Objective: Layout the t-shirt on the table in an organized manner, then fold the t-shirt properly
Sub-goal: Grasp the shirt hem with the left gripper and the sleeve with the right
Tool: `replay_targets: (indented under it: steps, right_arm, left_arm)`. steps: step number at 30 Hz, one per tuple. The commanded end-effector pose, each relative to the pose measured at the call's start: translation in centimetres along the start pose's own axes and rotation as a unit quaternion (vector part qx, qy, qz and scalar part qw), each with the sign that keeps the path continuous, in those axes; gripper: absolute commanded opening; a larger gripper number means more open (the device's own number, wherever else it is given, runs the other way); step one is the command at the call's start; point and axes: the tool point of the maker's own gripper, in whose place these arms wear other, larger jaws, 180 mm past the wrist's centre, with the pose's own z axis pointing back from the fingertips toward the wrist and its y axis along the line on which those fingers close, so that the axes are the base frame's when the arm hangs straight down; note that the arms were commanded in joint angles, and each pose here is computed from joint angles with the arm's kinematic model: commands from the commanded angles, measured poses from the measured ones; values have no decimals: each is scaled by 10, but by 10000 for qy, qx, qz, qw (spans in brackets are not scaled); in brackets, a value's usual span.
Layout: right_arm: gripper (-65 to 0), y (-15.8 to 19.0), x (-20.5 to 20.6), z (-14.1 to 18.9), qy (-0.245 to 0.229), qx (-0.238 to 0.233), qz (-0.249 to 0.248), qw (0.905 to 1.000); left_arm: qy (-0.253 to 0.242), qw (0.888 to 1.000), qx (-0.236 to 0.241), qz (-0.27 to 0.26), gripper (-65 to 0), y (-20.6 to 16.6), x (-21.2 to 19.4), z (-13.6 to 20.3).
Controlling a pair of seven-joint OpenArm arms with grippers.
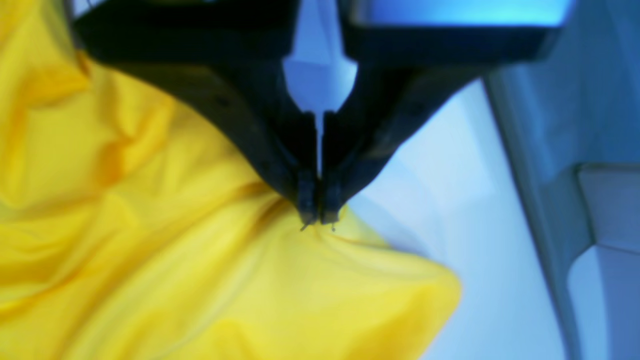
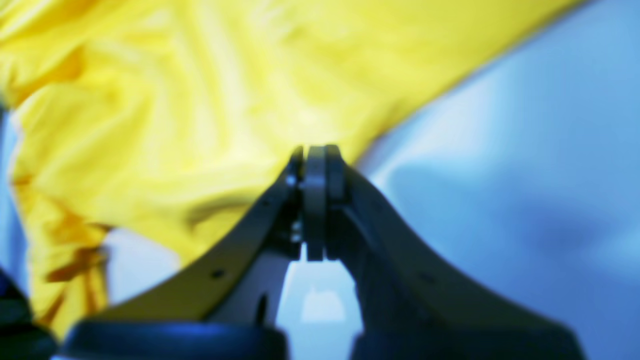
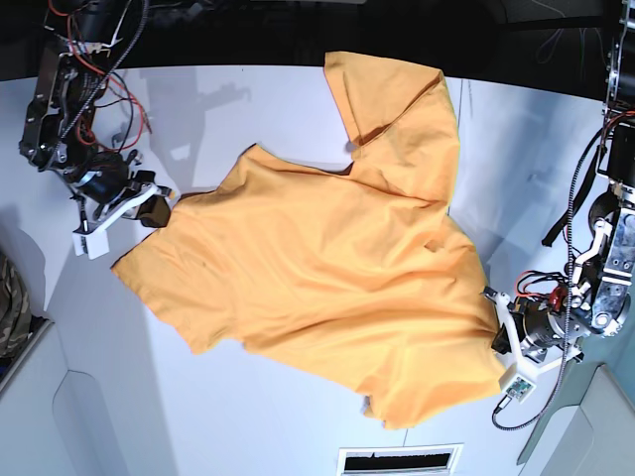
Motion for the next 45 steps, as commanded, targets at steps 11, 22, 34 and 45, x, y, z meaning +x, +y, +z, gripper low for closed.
replay_targets:
  steps: [11,22,34,45]
  right_arm:
    - [-576,-9,23,19,51,243,-19,9997]
    - [-277,63,-43,-20,88,765,-832,9936]
    - [-650,138,-50,-49,350,1220,35,9919]
    - [-650,91,13,-29,-80,666,697,9953]
  left_arm:
    - [-302,9957,-797,376,-650,-5,18,19]
    - [-308,9955,-804,387,-650,-5,19,19]
    - [-302,9956,-800,384,-650,-5,18,19]
    - [-108,9899,-1381,294,-650,-7,9,42]
